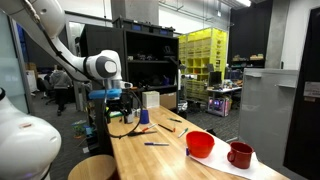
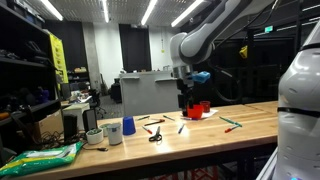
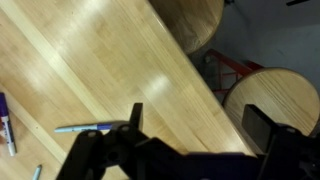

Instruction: Turn over the cup on the table

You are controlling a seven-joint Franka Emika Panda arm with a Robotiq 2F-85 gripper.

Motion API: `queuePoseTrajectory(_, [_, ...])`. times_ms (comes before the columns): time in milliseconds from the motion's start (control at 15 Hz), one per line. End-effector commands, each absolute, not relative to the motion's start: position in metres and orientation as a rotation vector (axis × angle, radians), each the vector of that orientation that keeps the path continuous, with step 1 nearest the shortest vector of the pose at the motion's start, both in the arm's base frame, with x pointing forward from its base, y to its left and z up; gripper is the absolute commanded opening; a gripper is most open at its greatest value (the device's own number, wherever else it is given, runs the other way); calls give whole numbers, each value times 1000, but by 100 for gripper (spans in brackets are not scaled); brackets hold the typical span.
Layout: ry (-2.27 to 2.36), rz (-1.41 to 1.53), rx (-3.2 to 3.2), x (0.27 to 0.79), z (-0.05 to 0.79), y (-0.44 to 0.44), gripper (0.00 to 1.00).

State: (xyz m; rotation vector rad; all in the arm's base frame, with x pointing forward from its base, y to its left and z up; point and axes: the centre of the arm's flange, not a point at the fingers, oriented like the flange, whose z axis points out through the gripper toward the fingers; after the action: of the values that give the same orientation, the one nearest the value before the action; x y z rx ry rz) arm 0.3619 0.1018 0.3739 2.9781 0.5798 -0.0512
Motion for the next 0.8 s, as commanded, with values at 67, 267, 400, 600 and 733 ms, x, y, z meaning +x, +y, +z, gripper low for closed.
queuePoseTrajectory(67, [580, -49, 2978, 362, 374, 102, 100])
queuePoseTrajectory(267, [580, -48, 2978, 362, 375, 102, 100])
queuePoseTrajectory(400, [580, -48, 2978, 362, 375, 102, 100])
queuePoseTrajectory(600, [580, -48, 2978, 362, 375, 102, 100])
queuePoseTrajectory(733, [577, -39, 2974, 367, 374, 105, 100])
